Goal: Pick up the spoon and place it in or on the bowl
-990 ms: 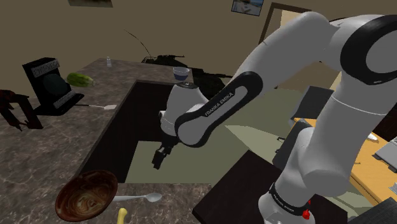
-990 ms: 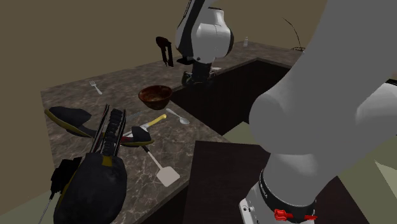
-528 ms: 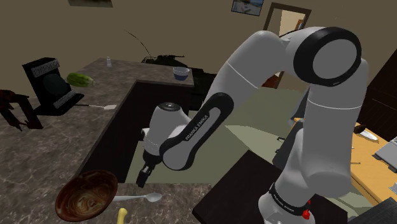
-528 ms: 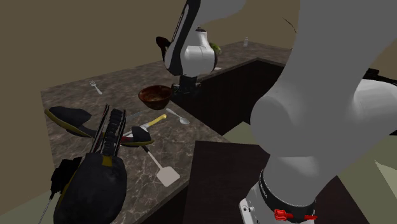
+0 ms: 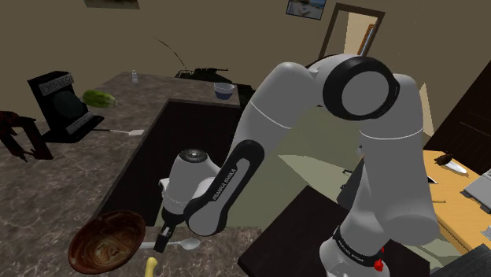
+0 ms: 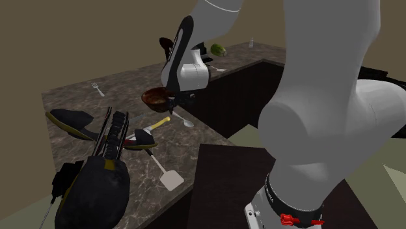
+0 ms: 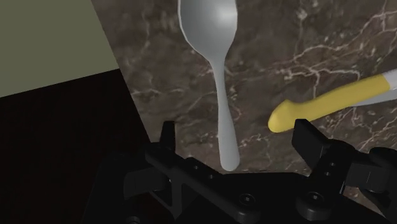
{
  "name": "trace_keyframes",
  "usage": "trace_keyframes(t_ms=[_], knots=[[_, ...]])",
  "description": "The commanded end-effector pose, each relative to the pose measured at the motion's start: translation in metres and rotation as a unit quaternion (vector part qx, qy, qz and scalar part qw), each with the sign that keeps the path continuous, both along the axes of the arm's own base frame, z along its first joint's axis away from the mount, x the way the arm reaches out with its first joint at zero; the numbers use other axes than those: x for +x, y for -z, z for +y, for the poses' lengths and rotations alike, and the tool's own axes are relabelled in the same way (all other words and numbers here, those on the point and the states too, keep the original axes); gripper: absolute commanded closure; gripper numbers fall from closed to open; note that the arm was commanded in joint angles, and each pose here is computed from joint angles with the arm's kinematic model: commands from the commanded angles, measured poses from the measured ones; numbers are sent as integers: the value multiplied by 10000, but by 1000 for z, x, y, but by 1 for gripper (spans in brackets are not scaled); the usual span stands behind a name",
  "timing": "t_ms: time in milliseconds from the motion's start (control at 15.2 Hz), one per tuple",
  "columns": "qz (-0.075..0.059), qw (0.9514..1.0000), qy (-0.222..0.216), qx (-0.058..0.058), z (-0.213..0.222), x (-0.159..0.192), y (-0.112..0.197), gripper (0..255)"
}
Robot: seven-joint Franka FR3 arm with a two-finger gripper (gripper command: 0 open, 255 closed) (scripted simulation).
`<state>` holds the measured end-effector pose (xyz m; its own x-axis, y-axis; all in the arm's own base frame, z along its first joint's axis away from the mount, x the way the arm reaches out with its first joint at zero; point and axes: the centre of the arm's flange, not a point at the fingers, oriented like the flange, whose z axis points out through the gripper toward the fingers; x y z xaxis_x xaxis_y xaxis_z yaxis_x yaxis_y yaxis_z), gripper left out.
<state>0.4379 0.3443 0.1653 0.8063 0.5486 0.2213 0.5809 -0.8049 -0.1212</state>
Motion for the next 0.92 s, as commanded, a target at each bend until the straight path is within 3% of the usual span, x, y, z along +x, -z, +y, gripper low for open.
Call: trace_keyframes(t_ms=[0,198,726,792,858], knots=[[-4,10000,-6,1,3,1,10,0],[-4,10000,-6,1,8,3,28,0],[-3,10000,-6,1,8,3,28,0],[-3,10000,-6,1,8,3,28,255],[-3,10000,-6,1,8,3,28,255]])
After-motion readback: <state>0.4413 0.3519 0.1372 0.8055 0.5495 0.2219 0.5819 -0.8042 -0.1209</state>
